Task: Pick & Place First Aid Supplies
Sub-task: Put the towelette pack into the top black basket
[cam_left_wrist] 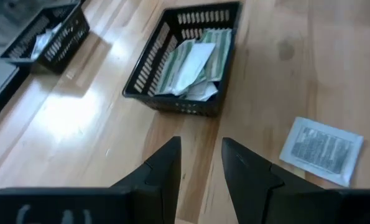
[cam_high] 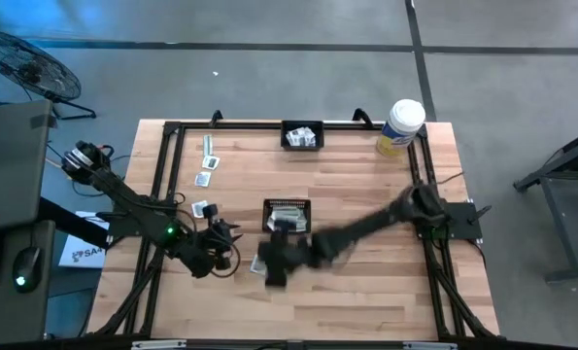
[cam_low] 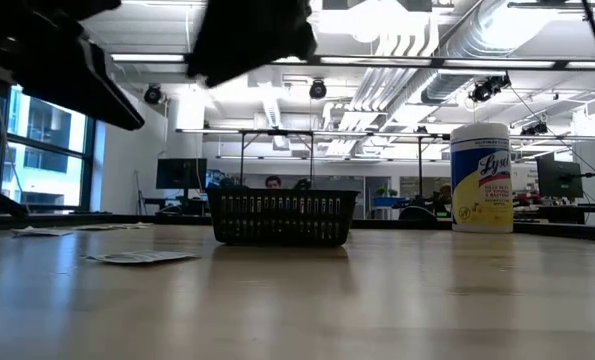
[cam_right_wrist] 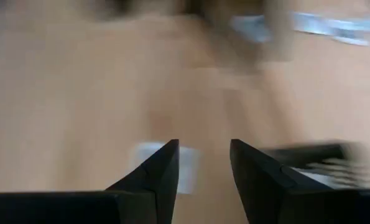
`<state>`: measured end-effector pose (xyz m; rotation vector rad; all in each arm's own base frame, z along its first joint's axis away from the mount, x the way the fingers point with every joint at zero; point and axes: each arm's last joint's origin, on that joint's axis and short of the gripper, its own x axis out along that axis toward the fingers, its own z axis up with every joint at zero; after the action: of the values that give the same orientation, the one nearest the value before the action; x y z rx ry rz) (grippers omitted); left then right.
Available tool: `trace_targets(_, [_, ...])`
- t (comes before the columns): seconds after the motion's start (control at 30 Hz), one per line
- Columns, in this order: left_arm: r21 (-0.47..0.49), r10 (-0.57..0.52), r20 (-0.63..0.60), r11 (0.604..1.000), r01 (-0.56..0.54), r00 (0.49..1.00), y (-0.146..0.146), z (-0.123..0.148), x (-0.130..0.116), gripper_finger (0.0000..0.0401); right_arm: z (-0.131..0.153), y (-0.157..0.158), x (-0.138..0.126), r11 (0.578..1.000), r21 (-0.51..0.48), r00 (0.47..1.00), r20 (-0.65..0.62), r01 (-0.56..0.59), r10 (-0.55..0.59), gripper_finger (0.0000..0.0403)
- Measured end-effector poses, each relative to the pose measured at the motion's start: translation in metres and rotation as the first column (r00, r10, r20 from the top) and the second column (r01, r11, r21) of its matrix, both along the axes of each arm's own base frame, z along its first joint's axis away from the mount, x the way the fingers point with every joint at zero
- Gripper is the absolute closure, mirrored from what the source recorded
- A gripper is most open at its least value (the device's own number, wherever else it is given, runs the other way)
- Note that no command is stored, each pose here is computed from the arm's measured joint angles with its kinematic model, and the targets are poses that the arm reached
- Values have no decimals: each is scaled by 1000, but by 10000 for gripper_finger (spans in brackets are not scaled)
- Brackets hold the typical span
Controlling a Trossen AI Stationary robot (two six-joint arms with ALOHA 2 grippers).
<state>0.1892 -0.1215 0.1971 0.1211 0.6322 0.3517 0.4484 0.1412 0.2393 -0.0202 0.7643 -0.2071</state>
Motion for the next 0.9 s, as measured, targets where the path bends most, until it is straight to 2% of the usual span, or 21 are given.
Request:
trace_targets(0.13, [-43, 22, 12, 999, -22, 1000, 3, 1, 3, 288, -39, 57, -2, 991, 91, 990, 110, -99, 89, 265])
trace_targets(0.27, [-56, 31, 21, 998, -30, 999, 3, 1, 4, 288, -68, 76, 4, 992, 90, 989, 128, -87, 75, 265])
trace_targets(0.47, [-84, 33, 62, 996, -28, 998, 0, 4, 6, 288, -103, 71, 21, 997, 55, 990, 130, -57, 50, 265])
trace_targets(0.63, [-104, -2, 30, 995, 5, 1000, -1, 3, 6, 288, -117, 55, 28, 997, 64, 992, 120, 40, -47, 265])
trace_targets(0.9, [-105, -4, 27, 994, 7, 1000, -1, 3, 6, 288, -127, 48, 34, 997, 77, 995, 98, -11, 3, 265])
